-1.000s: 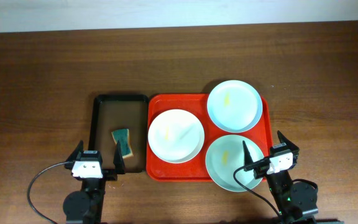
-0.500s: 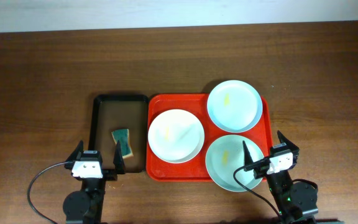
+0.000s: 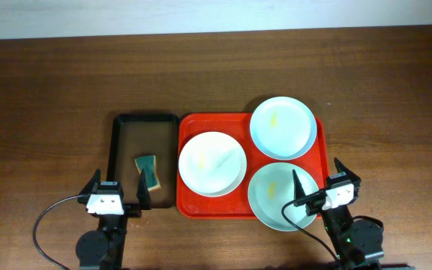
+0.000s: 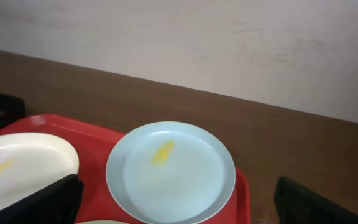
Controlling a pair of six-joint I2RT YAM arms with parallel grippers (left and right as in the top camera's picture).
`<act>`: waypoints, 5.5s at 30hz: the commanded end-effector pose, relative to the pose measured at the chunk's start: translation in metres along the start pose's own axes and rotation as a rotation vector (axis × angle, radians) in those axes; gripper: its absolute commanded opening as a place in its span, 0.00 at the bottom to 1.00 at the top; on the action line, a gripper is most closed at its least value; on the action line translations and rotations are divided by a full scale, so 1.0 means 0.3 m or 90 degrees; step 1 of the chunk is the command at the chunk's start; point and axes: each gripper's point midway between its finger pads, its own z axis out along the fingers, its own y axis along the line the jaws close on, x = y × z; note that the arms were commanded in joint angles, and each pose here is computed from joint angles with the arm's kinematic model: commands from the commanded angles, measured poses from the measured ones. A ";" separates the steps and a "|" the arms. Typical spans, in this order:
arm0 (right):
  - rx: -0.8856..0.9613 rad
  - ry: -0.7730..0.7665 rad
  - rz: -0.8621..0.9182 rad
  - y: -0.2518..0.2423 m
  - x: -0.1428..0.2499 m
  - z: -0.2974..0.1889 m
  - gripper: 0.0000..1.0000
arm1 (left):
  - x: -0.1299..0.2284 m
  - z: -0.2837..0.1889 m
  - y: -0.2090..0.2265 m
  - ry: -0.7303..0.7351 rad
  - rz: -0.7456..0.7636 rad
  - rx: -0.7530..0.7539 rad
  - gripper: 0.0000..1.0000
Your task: Clean dirty plates on tray and stack at the side
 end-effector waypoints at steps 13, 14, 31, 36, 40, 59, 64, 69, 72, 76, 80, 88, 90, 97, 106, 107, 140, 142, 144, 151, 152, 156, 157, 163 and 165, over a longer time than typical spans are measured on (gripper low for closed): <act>-0.134 -0.014 0.207 0.101 -0.208 -0.087 0.98 | -0.320 -0.136 -0.176 -0.059 -0.092 0.204 0.99; -0.134 -0.016 0.214 0.100 -0.233 -0.099 0.98 | -0.352 -0.150 -0.180 -0.061 -0.091 0.209 0.99; -0.102 0.282 0.252 0.051 -0.610 -0.063 0.98 | -0.547 -0.141 -0.251 0.443 -0.129 0.271 0.99; -0.197 0.443 0.306 0.149 -0.546 0.042 0.99 | -0.409 -0.088 -0.249 0.592 -0.166 0.259 0.99; -0.230 0.556 0.347 0.198 -0.425 0.112 0.98 | -0.307 -0.034 -0.208 0.682 -0.161 0.206 0.99; -0.190 0.839 0.400 0.245 -0.015 0.273 0.50 | -0.062 0.053 -0.138 0.836 -0.139 0.122 0.06; -0.217 0.815 0.375 0.291 -0.010 0.320 0.66 | -0.030 0.054 -0.138 0.842 -0.146 0.117 0.27; -0.140 0.822 0.351 0.283 0.023 0.330 0.67 | -0.014 0.058 -0.138 0.842 -0.155 0.110 0.37; -0.116 0.818 0.327 0.294 0.030 0.336 0.67 | -0.015 0.062 -0.138 0.839 -0.155 0.110 0.38; -0.144 0.795 0.300 0.353 0.015 0.353 0.67 | -0.015 0.064 -0.138 0.838 -0.158 0.107 0.38; -0.057 0.784 0.291 0.329 0.033 0.367 0.67 | -0.015 0.064 -0.138 0.838 -0.158 0.107 0.38; -0.063 0.780 0.290 0.381 0.095 0.401 0.61 | -0.015 0.064 -0.138 0.838 -0.158 0.107 0.36; -0.056 0.806 0.286 0.384 0.147 0.399 0.52 | -0.015 0.064 -0.138 0.838 -0.158 0.107 0.36; -0.037 0.878 0.283 0.398 0.279 0.392 0.42 | -0.015 0.064 -0.138 0.838 -0.158 0.107 0.35; -0.040 0.913 0.265 0.438 0.362 0.388 0.42 | -0.015 0.064 -0.137 0.838 -0.158 0.107 0.35; -0.044 0.912 0.261 0.448 0.362 0.388 0.42 | -0.015 0.064 -0.137 0.838 -0.158 0.107 0.35; -0.050 0.901 0.257 0.468 0.396 0.385 0.20 | -0.014 0.064 -0.136 0.838 -0.157 0.105 0.36; -0.050 0.901 0.257 0.468 0.396 0.385 0.20 | -0.014 0.063 -0.136 0.839 -0.157 0.105 0.36; -0.050 0.902 0.256 0.468 0.397 0.383 0.20 | -0.014 0.061 -0.136 0.840 -0.157 0.105 0.36; -0.047 0.906 0.275 0.475 0.413 0.374 0.12 | -0.014 0.062 -0.136 0.840 -0.157 0.105 0.36; -0.045 0.908 0.276 0.474 0.415 0.371 0.12 | -0.014 0.061 -0.136 0.840 -0.157 0.105 0.36; -0.044 0.912 0.275 0.473 0.422 0.364 0.14 | -0.014 0.062 -0.136 0.840 -0.157 0.105 0.36; -0.044 0.912 0.275 0.473 0.422 0.364 0.09 | -0.014 0.062 -0.136 0.840 -0.157 0.105 0.35; -0.044 0.912 0.277 0.474 0.422 0.364 0.04 | 0.028 0.077 -0.074 0.861 -0.157 -0.002 0.33; -0.037 0.913 0.287 0.475 0.422 0.364 0.04 | 0.056 0.085 -0.090 0.881 -0.148 0.005 0.34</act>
